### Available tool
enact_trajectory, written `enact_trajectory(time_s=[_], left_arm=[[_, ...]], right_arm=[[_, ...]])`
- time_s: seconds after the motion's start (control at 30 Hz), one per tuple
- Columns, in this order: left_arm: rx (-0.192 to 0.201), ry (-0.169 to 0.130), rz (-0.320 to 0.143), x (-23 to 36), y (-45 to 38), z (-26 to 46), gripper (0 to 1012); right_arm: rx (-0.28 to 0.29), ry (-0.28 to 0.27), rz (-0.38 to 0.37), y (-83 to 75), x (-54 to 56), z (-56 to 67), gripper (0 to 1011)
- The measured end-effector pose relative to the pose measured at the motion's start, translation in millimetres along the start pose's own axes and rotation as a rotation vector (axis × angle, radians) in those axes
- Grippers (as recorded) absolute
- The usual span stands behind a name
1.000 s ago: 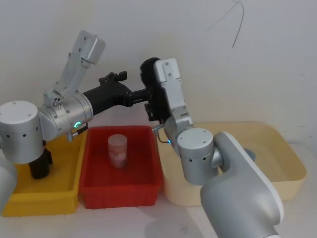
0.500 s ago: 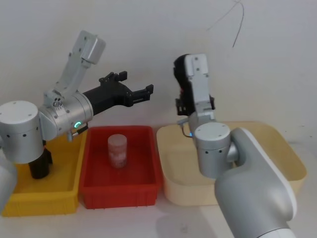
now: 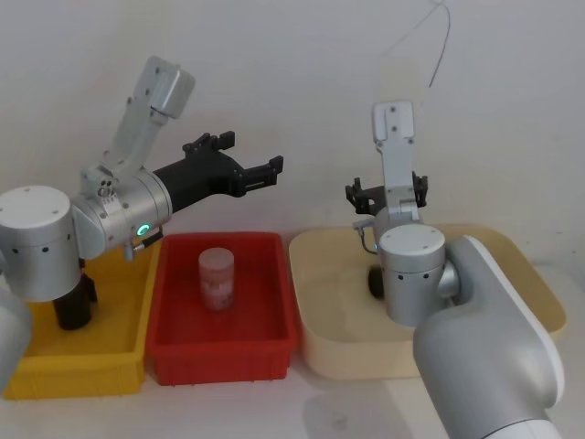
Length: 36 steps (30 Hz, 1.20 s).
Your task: Pick up the garbage bag with the one hand and transfer it to the other hand.
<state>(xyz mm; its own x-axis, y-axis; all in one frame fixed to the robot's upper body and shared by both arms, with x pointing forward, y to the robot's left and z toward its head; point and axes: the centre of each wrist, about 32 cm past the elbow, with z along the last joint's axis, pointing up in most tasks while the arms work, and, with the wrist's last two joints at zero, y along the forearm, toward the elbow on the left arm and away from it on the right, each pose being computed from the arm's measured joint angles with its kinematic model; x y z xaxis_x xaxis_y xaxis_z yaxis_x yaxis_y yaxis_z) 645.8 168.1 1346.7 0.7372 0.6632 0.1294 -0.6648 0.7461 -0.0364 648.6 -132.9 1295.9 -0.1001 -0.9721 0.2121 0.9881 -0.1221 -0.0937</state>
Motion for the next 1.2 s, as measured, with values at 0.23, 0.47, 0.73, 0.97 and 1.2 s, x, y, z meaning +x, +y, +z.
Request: enact_trajectory(time_s=[0.23,0.47,0.73,0.97,1.2], left_arm=[[0.000,0.000,0.000,0.0,0.0,0.0,1001],[0.000,0.000,0.000,0.0,0.0,0.0,1001],[0.000,0.000,0.000,0.0,0.0,0.0,1001],[0.000,0.000,0.000,0.0,0.0,0.0,1001],[0.000,0.000,0.000,0.0,0.0,0.0,1001]], right_arm=[[-0.007,0.002,-0.016,0.9,3.4,-0.8,1000],[-0.012,0.003,-0.026,1.4,5.4,-1.4,1000],[-0.015,0.004,-0.031,1.7,6.4,-1.8,1000],[-0.016,0.004,-0.033,1.9,7.1,-2.0,1000],[-0.017,0.004,-0.035,2.0,7.5,-2.1,1000]])
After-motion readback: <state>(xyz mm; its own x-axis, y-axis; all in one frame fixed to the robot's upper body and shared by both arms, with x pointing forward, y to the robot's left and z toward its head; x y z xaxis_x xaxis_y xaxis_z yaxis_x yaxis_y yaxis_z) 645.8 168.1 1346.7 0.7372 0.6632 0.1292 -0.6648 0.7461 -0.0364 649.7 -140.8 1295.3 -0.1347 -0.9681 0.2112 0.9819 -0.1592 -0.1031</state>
